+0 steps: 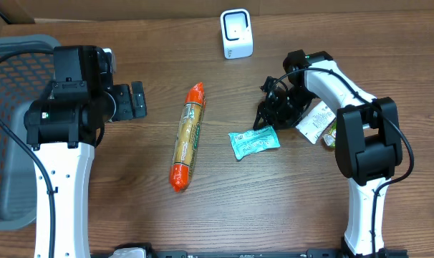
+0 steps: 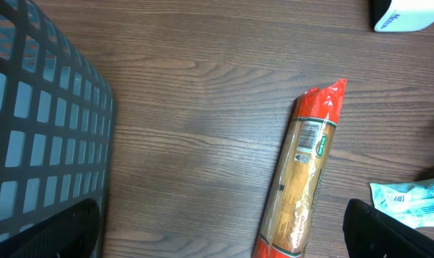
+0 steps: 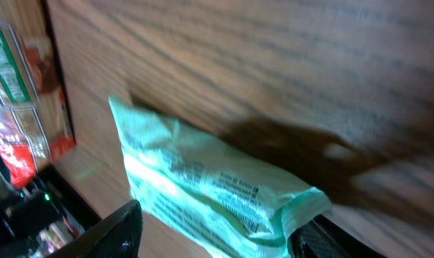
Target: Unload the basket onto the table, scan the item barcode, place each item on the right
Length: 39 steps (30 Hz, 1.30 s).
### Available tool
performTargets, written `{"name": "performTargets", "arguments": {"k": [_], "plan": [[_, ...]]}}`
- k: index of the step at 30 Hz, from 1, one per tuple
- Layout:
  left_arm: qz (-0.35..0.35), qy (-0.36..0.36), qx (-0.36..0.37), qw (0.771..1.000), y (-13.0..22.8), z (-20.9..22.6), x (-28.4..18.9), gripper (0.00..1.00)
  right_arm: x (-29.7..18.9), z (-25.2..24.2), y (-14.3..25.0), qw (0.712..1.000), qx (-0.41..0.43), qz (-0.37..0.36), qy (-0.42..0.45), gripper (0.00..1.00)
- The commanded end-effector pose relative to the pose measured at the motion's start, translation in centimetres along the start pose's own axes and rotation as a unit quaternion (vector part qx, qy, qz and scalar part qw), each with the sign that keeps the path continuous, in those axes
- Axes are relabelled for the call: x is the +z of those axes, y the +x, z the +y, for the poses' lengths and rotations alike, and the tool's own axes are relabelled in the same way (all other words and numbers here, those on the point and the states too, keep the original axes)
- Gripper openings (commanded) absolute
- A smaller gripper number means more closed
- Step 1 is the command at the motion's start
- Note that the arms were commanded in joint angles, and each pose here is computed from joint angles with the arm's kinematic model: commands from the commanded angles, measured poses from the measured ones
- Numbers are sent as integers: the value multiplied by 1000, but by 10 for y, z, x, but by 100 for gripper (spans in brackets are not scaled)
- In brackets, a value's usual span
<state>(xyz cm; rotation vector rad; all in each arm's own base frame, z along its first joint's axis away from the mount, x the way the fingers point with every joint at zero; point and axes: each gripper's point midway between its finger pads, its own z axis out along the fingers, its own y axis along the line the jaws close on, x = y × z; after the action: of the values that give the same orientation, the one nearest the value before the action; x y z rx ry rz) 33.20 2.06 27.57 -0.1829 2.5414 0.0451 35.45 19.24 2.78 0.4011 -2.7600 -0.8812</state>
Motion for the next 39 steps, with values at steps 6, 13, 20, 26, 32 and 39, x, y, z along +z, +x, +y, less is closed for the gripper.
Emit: {"name": "performTargets", "arguments": {"k": [6, 13, 20, 26, 32, 39], "plan": [[-10, -1, 14, 1000, -6, 0, -3, 99, 16, 17, -1, 1000, 12, 13, 19, 79], [-10, -1, 14, 1000, -6, 0, -3, 100, -35, 27, -15, 999, 4, -36, 41, 81], [-10, -1, 14, 1000, -6, 0, -3, 99, -93, 21, -2, 994, 20, -77, 75, 82], [-9, -1, 14, 1000, -6, 0, -3, 100, -66, -5, 8, 995, 36, -56, 79, 84], [-10, -1, 14, 1000, -6, 0, -3, 100, -34, -25, 6, 994, 17, -63, 82, 82], [-9, -1, 14, 1000, -6, 0, -3, 100, -9, -15, 5, 997, -17, -73, 26, 76]]}}
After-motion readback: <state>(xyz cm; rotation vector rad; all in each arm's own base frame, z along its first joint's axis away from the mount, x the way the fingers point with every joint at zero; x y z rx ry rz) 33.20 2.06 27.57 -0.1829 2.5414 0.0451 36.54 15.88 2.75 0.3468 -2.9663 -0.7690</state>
